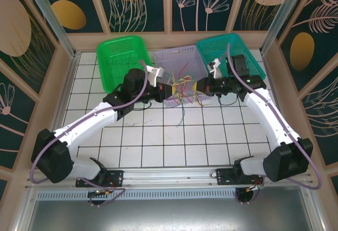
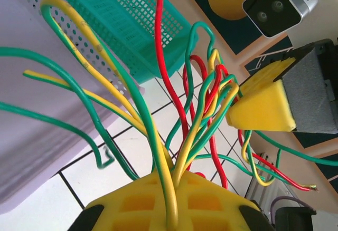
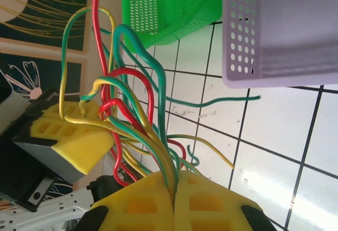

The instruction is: Untangle the cables

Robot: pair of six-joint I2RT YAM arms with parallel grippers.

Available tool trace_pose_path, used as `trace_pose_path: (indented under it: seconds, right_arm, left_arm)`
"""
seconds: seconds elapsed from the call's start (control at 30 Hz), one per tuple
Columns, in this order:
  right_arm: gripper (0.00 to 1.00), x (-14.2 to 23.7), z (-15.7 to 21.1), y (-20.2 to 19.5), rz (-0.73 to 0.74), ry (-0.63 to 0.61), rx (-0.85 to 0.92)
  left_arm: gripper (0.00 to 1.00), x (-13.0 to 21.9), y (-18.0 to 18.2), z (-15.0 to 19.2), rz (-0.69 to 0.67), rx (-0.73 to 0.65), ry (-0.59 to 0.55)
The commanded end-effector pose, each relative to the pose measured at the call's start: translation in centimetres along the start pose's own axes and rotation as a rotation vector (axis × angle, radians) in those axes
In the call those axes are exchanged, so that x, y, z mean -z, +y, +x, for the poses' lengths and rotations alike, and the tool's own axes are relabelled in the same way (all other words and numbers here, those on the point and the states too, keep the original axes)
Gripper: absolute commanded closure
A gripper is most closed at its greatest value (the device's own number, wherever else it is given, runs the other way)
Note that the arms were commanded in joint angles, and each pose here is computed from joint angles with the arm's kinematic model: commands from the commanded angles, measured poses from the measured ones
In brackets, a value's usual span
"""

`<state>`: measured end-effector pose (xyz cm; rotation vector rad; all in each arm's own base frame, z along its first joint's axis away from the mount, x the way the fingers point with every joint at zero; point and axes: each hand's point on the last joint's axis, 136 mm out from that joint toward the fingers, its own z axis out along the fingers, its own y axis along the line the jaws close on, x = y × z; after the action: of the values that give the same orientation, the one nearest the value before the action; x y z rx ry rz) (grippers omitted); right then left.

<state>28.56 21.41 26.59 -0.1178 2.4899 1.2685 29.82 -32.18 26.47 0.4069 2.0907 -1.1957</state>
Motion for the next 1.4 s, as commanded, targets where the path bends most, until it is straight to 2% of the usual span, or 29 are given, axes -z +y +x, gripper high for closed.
trace_pose_path:
  seconds: [0.0, 0.07, 0.13, 0.3, 0.43, 0.5, 0.6, 0.67, 0.8, 0.9, 1.13, 1.27, 1.3, 1.37]
  right_arm:
    - [1.0, -1.4, 1.7, -0.1, 0.09, 0.049, 0.082]
    - [1.0, -3.4, 3.6, 0.4, 0.088, 0.112, 0.111]
    - [1.0, -4.8, 4.8, 0.1, 0.087, 0.125, 0.104]
    - [1.0, -5.8, 5.5, 0.8, -0.029, 0.092, 0.05]
    - [0.99, -7.3, 7.0, 0.0, -0.062, 0.165, 0.001]
    - [0.86, -8.2, 8.4, -0.8, -0.01, 0.205, 0.02]
    - [0.67, -8.2, 8.3, -1.4, 0.016, 0.184, 0.013]
    - [0.59, -7.7, 7.5, -0.4, -0.011, 0.154, 0.016]
    - [0.51, -6.6, 4.7, 2.2, -0.052, 0.062, 0.017]
    - [0.46, -6.3, 2.3, 1.7, -0.001, -0.036, -0.058]
    - [0.44, -9.2, -1.4, -0.1, 0.045, -0.132, -0.203]
    - [0.47, -11.0, -2.9, -0.8, 0.058, -0.149, -0.243]
    - [0.49, -11.3, -3.2, -0.8, 0.056, -0.149, -0.247]
    - [0.6, -12.0, -3.5, -1.3, 0.077, -0.138, -0.266]
  left_arm:
    - [1.0, 1.2, 1.5, 0.2, -0.046, 0.027, -0.015]
    - [1.0, 1.1, 1.3, 1.1, -0.009, 0.033, -0.008]
    - [1.0, 1.1, 1.9, 2.5, -0.015, 0.031, 0.01]
    - [1.0, 1.2, 3.2, 4.8, -0.031, 0.037, 0.037]
    - [1.0, 1.5, 3.7, 6.4, -0.025, 0.038, 0.049]
    - [1.0, 1.7, 3.9, 7.1, -0.027, 0.016, 0.057]
    - [1.0, 2.1, 4.3, 8.0, -0.036, -0.018, 0.07]
    - [1.0, 2.2, 4.3, 8.4, -0.037, -0.042, 0.083]
    - [1.0, 2.1, 4.6, 9.0, -0.057, -0.085, 0.118]
    - [1.0, 2.1, 4.7, 9.4, -0.062, -0.103, 0.134]
    - [1.0, 1.6, 4.4, 10.3, -0.056, -0.144, 0.177]
    - [1.0, 1.4, 4.1, 10.4, -0.051, -0.155, 0.183]
    - [1.0, 1.3, 4.1, 10.5, -0.054, -0.156, 0.188]
    - [1.0, 1.2, 4.0, 10.7, -0.055, -0.159, 0.194]
